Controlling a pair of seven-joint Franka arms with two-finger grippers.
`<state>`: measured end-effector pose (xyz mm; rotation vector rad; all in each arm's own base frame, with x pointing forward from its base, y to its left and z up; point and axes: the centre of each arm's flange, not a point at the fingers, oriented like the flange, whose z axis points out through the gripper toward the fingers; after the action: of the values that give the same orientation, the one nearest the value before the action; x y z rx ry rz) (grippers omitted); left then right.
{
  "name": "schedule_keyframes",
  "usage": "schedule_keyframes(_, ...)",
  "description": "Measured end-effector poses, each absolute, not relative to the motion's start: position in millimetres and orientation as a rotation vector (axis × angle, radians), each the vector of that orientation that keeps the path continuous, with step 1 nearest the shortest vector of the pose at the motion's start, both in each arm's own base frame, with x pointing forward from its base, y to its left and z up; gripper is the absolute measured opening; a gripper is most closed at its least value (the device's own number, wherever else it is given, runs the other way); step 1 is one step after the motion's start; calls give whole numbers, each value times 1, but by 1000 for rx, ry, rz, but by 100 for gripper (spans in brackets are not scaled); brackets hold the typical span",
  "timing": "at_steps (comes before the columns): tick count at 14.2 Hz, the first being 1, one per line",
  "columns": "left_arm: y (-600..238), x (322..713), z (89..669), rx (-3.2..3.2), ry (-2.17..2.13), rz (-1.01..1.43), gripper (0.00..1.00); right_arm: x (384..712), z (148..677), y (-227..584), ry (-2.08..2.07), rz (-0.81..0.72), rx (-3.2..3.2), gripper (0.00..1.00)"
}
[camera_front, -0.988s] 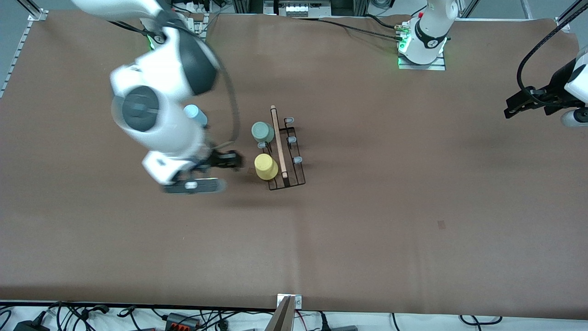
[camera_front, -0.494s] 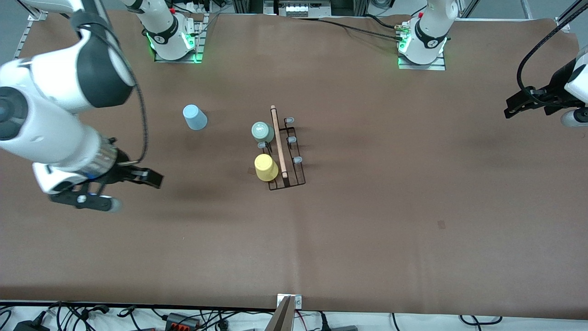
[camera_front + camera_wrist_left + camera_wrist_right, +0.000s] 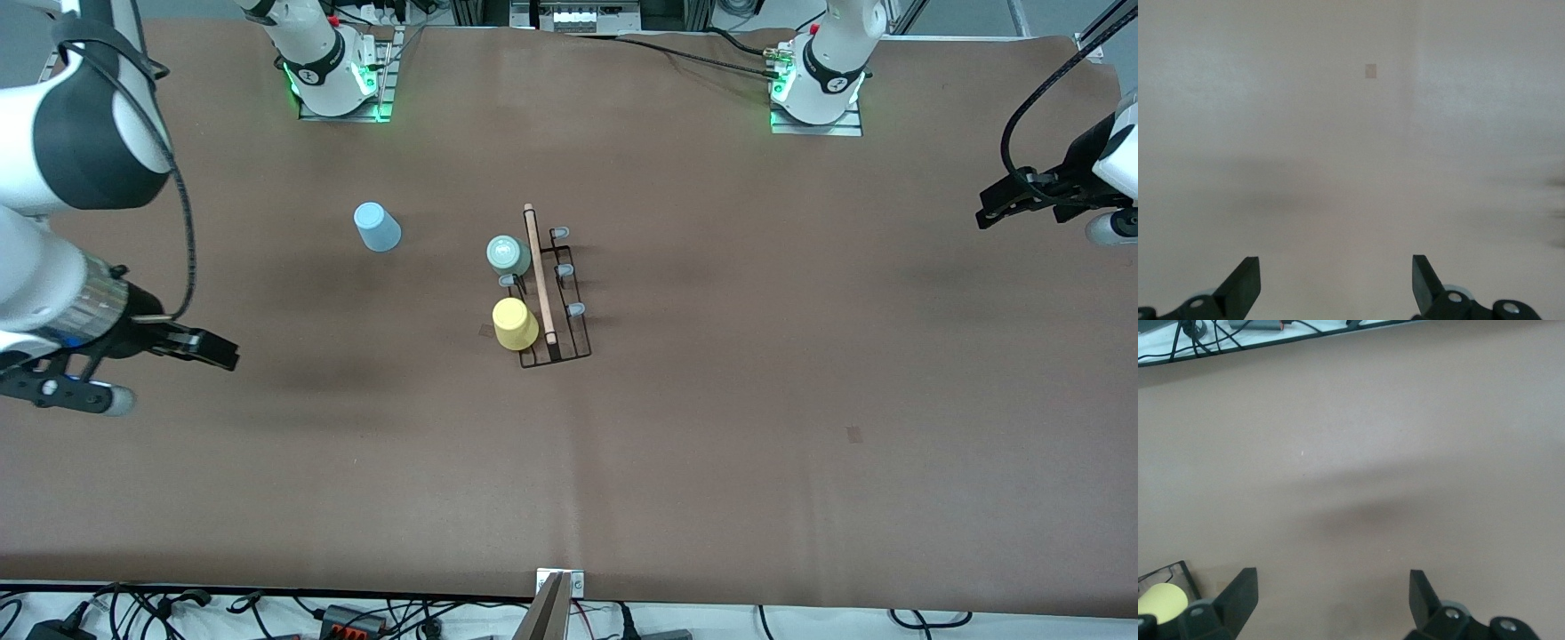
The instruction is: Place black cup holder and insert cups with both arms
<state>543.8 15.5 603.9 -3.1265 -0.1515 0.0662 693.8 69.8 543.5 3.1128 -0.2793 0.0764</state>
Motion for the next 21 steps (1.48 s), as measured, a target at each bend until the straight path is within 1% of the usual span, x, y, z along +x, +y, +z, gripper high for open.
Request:
schedule_keyframes(4,18,544,604,-3126,-160,66,100,688,559,25,-175,102,3079,100)
schedule_keyframes(9,19,544,604,-3126,-162,66,100,657,597,-39,-120,129,3076,100)
schedule_keyframes(13,19,544,604,-3126,-162,66,100,636,615,-29,-98,70,3078,100)
schedule_keyframes(16,19,544,604,-3126,-162,66,100,628,626,-18,-79,69,3070,100)
schedule_keyframes(18,19,544,604,-3126,-162,66,100,624,626,-20,-81,59,3069,100)
schedule_keyframes(21,19,544,604,-3126,-162,67,100,607,611,-19,-77,29,3067,100)
